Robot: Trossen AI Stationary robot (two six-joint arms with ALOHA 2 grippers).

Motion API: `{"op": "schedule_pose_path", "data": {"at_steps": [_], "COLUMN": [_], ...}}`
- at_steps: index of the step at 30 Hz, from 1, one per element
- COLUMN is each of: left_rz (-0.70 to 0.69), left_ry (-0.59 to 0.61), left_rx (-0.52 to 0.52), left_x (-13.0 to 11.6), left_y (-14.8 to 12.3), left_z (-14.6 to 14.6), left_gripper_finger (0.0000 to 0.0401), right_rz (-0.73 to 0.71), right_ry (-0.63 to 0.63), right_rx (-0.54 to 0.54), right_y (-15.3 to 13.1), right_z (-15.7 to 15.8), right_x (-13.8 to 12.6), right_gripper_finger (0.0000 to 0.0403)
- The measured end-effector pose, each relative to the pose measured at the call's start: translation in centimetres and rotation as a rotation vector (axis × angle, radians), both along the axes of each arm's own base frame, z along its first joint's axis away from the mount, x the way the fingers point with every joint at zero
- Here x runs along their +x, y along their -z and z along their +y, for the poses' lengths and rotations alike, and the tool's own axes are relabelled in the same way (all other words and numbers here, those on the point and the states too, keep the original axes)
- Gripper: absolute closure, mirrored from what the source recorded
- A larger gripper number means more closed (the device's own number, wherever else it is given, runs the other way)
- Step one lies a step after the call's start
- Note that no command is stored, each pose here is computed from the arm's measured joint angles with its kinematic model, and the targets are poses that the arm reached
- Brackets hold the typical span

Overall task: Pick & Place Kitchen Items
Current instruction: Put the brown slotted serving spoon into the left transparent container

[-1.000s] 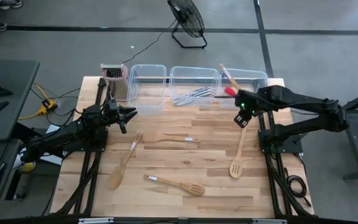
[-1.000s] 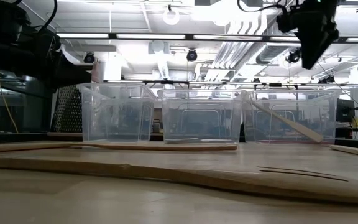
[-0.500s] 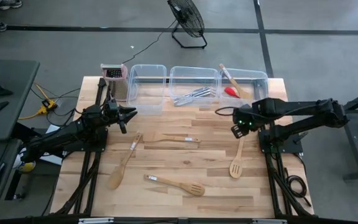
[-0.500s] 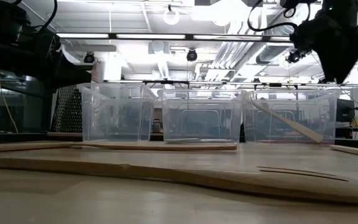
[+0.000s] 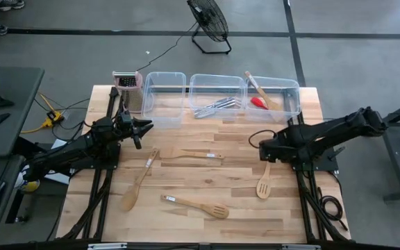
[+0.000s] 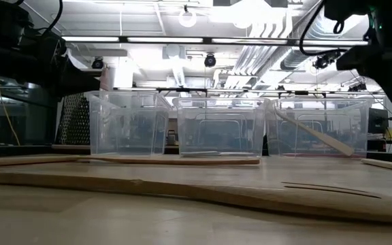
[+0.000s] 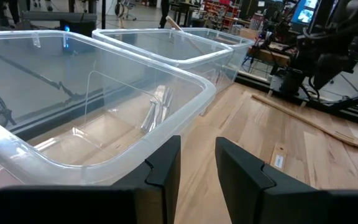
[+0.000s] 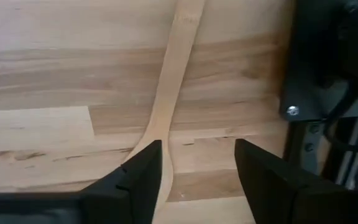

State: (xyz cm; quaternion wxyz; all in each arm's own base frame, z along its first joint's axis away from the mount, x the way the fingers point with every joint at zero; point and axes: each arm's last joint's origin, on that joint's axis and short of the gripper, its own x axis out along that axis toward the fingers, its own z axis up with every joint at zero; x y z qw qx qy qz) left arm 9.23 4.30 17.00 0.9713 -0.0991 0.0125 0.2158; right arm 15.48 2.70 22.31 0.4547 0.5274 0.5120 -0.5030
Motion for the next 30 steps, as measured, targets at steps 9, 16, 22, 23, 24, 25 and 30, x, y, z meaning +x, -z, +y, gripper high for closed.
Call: {"op": "schedule_pose_path", "data": {"at_steps": [9,16,22,23,24,25,30], "left_rz": [0.000,0.000,0.000,0.000,0.000,0.000,0.000], "left_ry": [0.000,0.000,0.000,0.000,0.000,0.000,0.000], "left_rx": [0.000,0.000,0.000,0.000,0.000,0.000,0.000], "left_x": [0.0,0.0,0.0,0.0,0.0,0.0,0.0], "left_y": [0.0,0.0,0.0,0.0,0.0,0.0,0.0], "left_z": [0.0,0.0,0.0,0.0,0.0,0.0,0.0], "left_gripper_finger": [0.0300,0.0300,0.0300,0.0300,0.0300,0.0300,0.0300], "right_rz": [-0.029,-0.123,-0.114,-0.099,-0.092,-0.091,-0.114], "right_ry": [0.071,0.114,0.159,0.156,0.153,0.148,0.163], "right_rx": [-0.075,-0.050,0.016,0.019,0.022,0.024,0.035], "right_y": [1.6,3.7,6.0,6.2,6.3,6.5,7.2], "right_z": [0.6,1.1,1.7,1.8,1.9,2.1,2.9], "right_x": [0.3,0.8,0.8,0.8,0.9,1.0,1.9], "right_gripper_finger": [0.0133,0.0127,0.0127,0.0128,0.0129,0.0131,0.0138]}}
